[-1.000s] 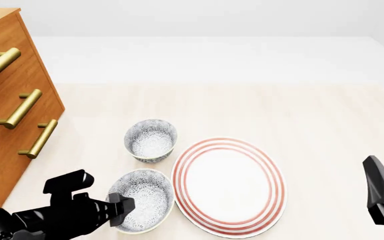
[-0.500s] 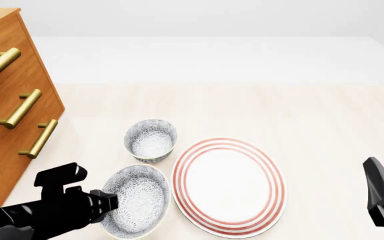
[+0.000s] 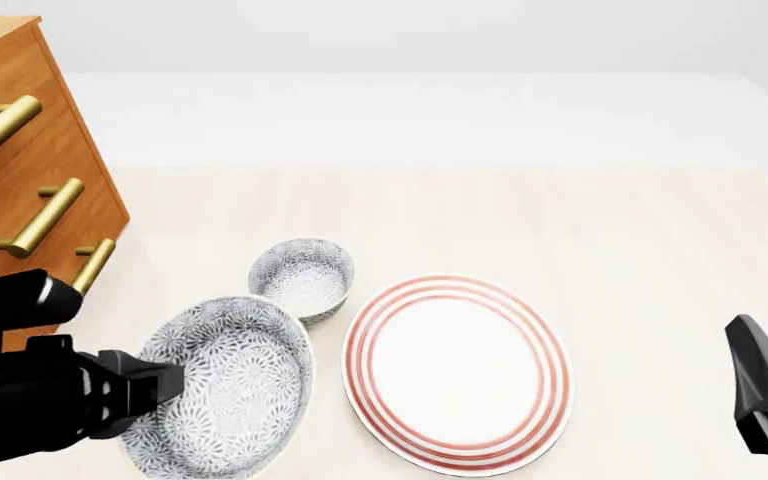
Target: Stack the bowl in the middle on the bowl at the back.
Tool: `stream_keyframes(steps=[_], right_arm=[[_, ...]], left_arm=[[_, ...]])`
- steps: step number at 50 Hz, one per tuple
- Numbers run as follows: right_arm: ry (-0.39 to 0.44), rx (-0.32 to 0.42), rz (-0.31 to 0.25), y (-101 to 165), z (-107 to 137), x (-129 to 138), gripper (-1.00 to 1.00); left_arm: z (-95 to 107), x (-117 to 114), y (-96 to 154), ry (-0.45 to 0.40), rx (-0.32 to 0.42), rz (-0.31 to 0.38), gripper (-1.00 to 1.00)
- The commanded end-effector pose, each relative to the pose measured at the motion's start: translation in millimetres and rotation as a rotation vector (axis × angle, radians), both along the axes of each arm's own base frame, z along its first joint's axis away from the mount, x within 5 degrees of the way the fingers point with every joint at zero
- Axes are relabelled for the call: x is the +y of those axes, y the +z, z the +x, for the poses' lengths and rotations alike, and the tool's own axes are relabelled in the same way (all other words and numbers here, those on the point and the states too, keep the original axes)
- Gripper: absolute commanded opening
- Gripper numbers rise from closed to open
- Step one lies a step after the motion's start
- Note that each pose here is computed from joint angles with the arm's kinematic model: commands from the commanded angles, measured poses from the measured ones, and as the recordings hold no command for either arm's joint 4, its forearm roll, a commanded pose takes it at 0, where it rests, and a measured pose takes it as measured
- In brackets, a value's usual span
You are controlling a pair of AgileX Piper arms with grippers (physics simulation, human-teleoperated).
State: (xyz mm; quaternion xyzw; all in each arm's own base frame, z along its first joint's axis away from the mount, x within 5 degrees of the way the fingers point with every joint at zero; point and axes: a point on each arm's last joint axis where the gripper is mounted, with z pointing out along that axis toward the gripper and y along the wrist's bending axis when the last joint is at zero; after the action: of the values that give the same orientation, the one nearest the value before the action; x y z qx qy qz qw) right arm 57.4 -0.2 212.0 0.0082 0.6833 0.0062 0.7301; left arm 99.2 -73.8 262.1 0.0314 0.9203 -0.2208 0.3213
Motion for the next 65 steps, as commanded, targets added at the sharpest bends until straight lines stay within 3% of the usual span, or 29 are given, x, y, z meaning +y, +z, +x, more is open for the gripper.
stream_keyframes(steps=[1, 18, 35, 45, 65], right_arm=[[0.000, -0.001, 0.000, 0, 0, 0, 1.00], [0.000, -0.002, -0.003, 0, -1, 0, 1.00], [0.001, -0.004, -0.004, 0, 1, 0, 1.00], [0.001, -0.005, -0.005, 2, 3, 0, 1.00], [0.000, -0.007, -0.001, 2, 3, 0, 1.00]], left_arm=[[-38, 21, 40, -0.097, 0.011, 0.037, -1.00], [-52, 25, 37, -0.196, 0.021, 0.068, -1.00], [-57, 21, 10, -0.273, 0.075, 0.083, -1.00], [-57, 17, 7, -0.295, 0.085, 0.079, -1.00], [-49, -3, -23, -0.336, 0.115, 0.099, -1.00]])
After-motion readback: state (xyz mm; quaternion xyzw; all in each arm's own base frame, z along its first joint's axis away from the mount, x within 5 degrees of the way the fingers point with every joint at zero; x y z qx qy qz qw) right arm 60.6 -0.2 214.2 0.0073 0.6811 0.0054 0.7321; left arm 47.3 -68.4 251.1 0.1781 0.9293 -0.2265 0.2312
